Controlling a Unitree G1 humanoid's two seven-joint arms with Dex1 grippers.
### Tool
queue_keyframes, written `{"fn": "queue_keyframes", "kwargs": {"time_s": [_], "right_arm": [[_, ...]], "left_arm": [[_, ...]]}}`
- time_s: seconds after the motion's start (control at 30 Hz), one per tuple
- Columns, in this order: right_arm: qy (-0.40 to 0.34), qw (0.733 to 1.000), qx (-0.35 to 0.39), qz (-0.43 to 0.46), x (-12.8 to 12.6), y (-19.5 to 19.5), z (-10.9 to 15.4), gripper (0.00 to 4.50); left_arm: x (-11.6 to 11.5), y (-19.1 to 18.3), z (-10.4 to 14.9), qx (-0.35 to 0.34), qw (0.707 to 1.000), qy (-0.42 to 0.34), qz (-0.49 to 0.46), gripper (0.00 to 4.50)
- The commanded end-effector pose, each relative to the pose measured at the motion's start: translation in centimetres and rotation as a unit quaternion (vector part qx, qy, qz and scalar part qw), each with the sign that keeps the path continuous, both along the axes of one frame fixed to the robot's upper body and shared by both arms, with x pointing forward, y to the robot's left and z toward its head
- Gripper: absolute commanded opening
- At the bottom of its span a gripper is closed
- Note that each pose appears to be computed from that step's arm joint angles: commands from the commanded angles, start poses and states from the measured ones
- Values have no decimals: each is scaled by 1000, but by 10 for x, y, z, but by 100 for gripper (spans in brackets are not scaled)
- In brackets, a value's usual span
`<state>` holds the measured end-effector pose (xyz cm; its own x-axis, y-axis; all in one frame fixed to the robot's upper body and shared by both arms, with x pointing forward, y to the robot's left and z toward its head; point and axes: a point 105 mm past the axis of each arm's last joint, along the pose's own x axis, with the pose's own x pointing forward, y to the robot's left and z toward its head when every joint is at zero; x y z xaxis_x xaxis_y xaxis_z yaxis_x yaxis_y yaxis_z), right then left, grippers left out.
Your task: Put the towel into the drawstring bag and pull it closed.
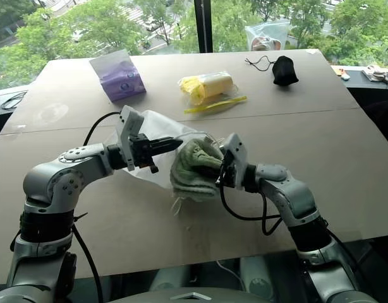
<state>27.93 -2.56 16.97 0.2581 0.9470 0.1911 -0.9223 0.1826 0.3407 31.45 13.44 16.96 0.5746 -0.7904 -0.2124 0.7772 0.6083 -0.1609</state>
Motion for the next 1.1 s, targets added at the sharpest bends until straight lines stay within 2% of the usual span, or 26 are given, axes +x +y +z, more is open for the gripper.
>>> {"fn": "queue_keyframes", "kwargs": {"time_s": [0.03, 0.1, 0.17, 0.27, 0.4, 0.53, 0.63, 0.8, 1.1], "right_arm": [[-25, 984, 170, 52, -22, -28, 74, 6], [-12, 980, 191, 58, -25, -32, 80, 6], [8, 985, 162, 56, -22, -26, 70, 6], [42, 996, 79, 5, -1, -7, 31, 6], [57, 997, -4, -43, 19, 6, -18, 6], [53, 991, -108, -57, 24, 9, -66, 6], [31, 983, -165, -74, 27, 3, -84, 6], [-9, 964, -231, -129, 44, -10, -94, 6], [-69, 955, -226, -180, 69, 15, -51, 6]], "left_arm": [[-3, 3, 8, 0, 1000, -18, 1, 0], [-4, 3, 7, 1, 1000, -16, 0, 0], [-4, 3, 6, 2, 1000, -16, -2, 0], [-6, -1, 9, -7, 1000, -19, -9, 0], [-7, -5, 12, -13, 1000, -22, -16, 0], [-9, -5, 13, -13, 999, -23, -18, 0], [-9, -4, 13, -11, 1000, -24, -15, 0], [-11, -3, 11, -2, 1000, -25, -16, 0], [-27, -16, -3, 37, 997, -20, -64, 0]]}}
